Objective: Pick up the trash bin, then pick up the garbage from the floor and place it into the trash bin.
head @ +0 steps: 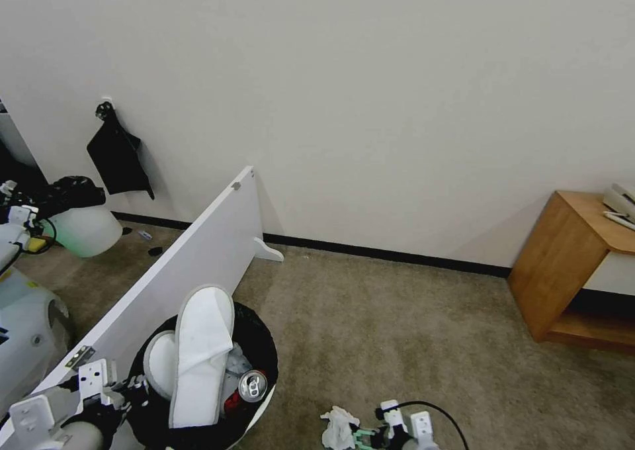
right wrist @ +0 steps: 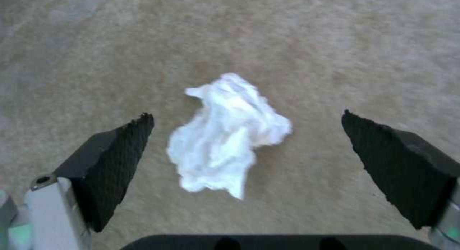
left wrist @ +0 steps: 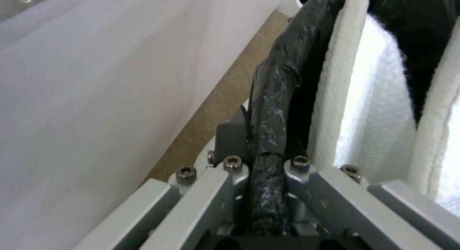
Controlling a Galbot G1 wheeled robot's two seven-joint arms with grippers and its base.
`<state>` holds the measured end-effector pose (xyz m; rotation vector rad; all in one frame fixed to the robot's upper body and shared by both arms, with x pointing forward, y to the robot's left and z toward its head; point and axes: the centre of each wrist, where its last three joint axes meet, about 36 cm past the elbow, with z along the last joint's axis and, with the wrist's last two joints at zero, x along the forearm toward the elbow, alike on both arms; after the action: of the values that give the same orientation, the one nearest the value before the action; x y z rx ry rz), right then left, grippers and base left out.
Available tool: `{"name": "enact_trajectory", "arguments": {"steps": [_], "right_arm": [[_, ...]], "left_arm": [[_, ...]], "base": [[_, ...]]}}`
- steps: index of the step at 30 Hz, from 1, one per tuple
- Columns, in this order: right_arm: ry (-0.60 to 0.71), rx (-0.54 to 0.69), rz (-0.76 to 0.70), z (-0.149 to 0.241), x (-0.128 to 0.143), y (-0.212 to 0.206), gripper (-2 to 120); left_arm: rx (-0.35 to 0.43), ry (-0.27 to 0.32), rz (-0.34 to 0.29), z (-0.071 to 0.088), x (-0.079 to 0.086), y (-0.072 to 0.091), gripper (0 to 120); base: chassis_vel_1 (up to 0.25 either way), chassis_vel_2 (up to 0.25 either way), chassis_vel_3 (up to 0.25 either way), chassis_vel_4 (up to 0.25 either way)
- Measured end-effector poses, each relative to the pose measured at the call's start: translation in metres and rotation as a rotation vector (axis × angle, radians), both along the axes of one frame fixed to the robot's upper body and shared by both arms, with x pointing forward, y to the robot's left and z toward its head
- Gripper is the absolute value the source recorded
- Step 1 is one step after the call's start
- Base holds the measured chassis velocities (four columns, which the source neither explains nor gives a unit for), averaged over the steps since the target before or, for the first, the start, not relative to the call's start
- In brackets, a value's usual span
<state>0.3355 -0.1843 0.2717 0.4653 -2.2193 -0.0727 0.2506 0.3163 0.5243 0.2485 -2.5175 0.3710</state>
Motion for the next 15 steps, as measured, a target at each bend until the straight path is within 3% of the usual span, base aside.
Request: {"name": "enact_trajectory", "arguments": {"steps": [15], "right_arm": [[0.053,-0.079,-0.053,-0.005,0.015,0.038,100]], "left_arm": [[-0.002,-0.002,0.001,0.001,-0.001,-0.001,2]], "base": [[0.0,0.0,0.0,0.0]]}}
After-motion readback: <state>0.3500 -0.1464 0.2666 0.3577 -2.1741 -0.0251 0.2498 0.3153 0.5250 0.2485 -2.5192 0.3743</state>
